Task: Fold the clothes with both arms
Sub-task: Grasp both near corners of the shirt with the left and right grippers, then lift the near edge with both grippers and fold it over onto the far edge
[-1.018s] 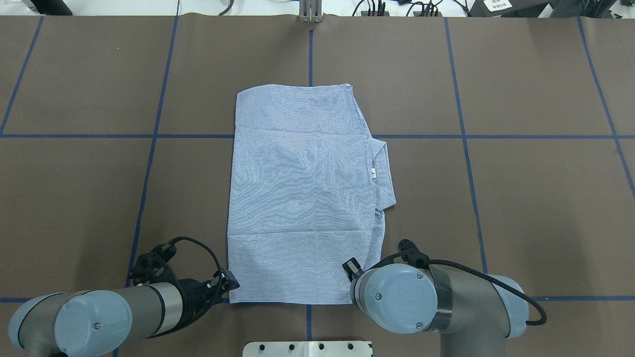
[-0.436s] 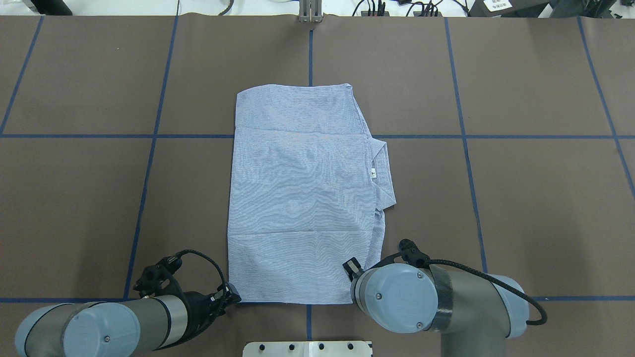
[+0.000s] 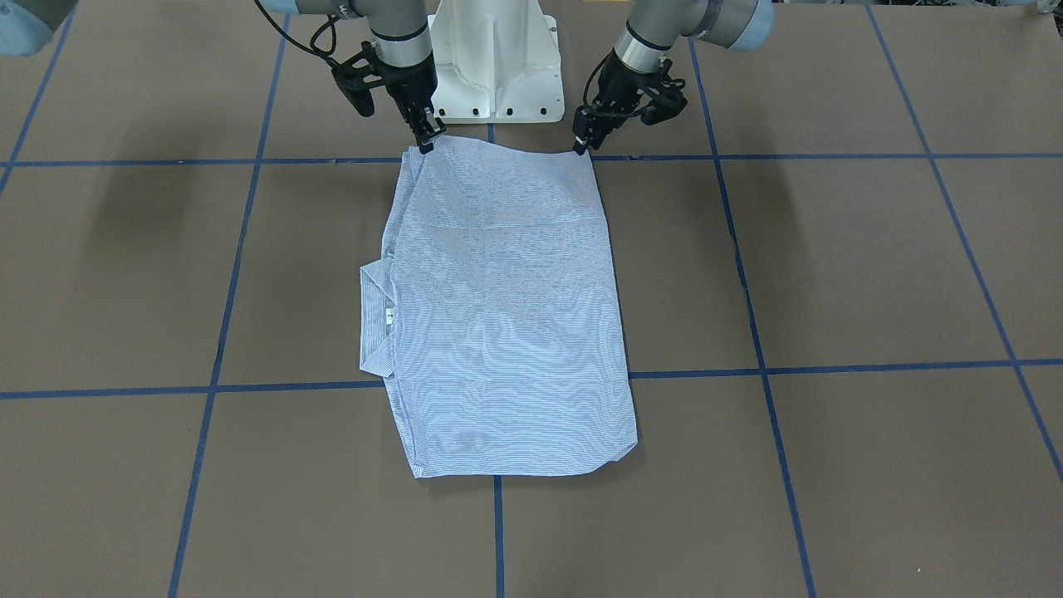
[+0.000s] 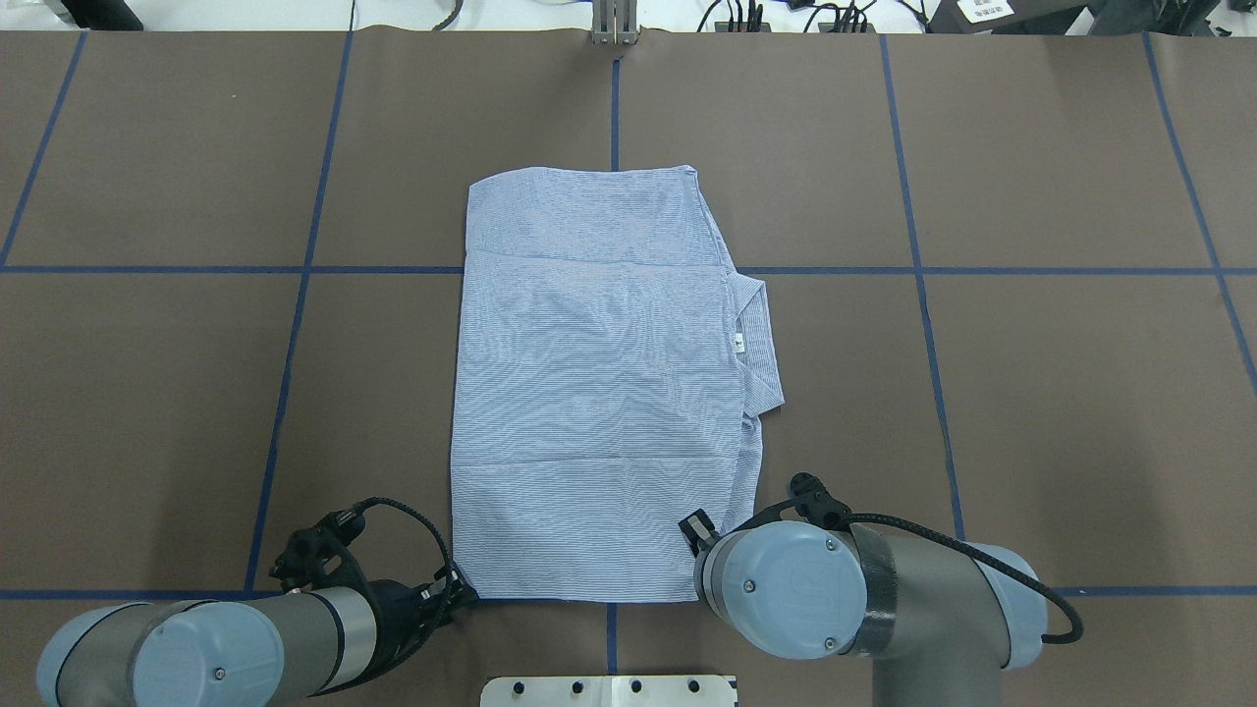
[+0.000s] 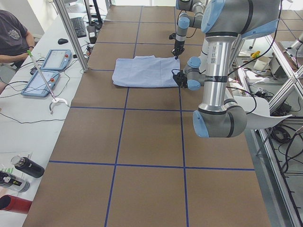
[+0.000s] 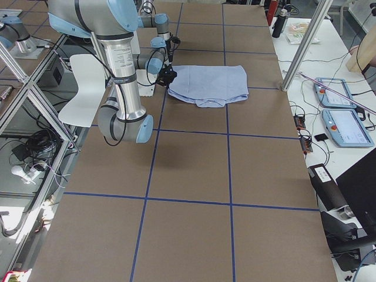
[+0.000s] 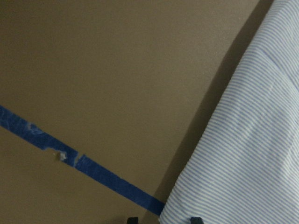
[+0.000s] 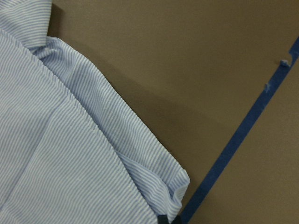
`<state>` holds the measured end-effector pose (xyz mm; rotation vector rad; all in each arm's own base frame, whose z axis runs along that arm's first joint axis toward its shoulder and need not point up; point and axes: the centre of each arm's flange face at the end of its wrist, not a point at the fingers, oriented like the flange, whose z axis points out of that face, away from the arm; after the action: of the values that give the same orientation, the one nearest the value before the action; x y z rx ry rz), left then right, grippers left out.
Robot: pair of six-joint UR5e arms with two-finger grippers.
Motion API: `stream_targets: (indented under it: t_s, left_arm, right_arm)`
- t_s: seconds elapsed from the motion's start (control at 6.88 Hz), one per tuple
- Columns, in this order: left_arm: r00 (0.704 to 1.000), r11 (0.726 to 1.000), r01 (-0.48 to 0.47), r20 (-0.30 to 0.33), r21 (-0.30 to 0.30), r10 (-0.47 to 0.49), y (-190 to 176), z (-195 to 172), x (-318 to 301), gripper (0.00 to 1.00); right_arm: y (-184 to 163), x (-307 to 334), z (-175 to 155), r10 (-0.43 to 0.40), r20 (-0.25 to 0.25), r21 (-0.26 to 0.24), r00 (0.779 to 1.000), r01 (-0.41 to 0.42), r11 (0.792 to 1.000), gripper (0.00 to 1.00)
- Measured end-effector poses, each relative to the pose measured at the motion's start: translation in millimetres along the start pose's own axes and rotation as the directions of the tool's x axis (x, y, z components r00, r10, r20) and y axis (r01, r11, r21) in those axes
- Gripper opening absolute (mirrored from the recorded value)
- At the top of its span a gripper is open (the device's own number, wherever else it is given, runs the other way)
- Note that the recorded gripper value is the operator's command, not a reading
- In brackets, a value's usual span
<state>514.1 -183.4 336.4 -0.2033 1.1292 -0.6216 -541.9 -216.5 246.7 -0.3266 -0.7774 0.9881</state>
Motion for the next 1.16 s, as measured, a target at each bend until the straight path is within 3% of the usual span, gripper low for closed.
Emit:
stream_targets:
  t_s: [0.29, 0.87, 1.16]
  left_arm:
    - [1.0, 1.0, 0.0, -0.002, 0.0, 0.0, 0.5, 0.3, 0.9, 0.0]
    - [1.0, 1.0, -0.003, -0.015, -0.003, 0.003, 2.5, -3.9, 4.7, 0.0]
    - [0.997, 0.999, -0.002, -0.074, -0.033, -0.001, 6.7, -40.6, 26.6, 0.0]
  right_arm:
    - [-0.5, -0.3, -1.7, 0.001, 0.002, -0.002, 1.0, -0.001, 1.0, 0.0]
    - [-2.2, 0.5, -3.0, 0.001, 0.003, -0.002, 1.0, -0.001, 1.0, 0.0]
    - [-7.9, 1.0, -23.7, 0.006, 0.028, -0.024, 1.0, -0.006, 1.0, 0.0]
